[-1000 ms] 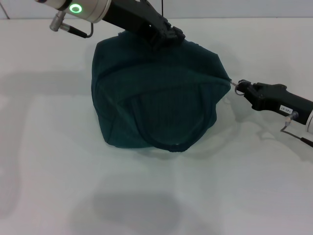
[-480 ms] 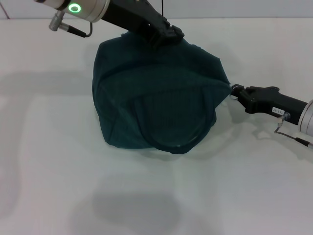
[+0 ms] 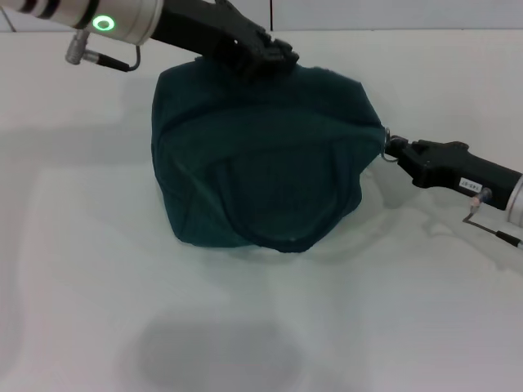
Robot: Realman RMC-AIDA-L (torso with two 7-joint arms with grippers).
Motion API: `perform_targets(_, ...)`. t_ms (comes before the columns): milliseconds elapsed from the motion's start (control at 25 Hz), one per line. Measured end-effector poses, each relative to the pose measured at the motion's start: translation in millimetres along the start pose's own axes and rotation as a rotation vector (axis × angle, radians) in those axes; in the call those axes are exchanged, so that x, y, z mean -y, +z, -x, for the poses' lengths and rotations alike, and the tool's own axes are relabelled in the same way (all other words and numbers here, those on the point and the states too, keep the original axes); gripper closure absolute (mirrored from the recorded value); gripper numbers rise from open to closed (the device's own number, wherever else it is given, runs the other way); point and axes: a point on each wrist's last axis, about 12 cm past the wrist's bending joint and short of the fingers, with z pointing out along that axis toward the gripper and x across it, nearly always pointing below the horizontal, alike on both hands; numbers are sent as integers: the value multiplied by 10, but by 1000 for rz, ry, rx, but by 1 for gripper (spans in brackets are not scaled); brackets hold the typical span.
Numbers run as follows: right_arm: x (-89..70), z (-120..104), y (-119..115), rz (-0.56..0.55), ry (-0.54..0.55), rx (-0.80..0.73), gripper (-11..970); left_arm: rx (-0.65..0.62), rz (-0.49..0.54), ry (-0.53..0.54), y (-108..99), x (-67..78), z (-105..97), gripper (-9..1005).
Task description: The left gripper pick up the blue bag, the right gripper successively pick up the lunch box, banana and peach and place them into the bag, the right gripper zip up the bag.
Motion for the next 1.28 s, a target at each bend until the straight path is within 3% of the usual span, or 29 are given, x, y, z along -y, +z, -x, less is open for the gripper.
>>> perform_targets(160, -38, -26, -157, 50, 22, 50, 935, 88, 3, -14, -141, 36, -45, 878)
perform_targets(360, -75, -101, -368, 97, 31, 79, 935, 208, -9, -50, -329, 82, -153, 697)
perform_targets(600, -1, -103, -563, 57, 39, 133, 796, 334, -35, -94, -490, 140, -338, 682)
perform_targets(800, 70, -123, -747, 0, 99, 200, 603, 399, -62, -140, -573, 228, -530, 670)
perform_targets(1080, 6, -149, -922, 115, 163, 148, 600, 462, -106, -178, -671, 360, -732, 557)
perform_targets(1280, 128, -245, -906, 19, 244, 50, 596, 480, -112, -187, -677, 394, -789, 528)
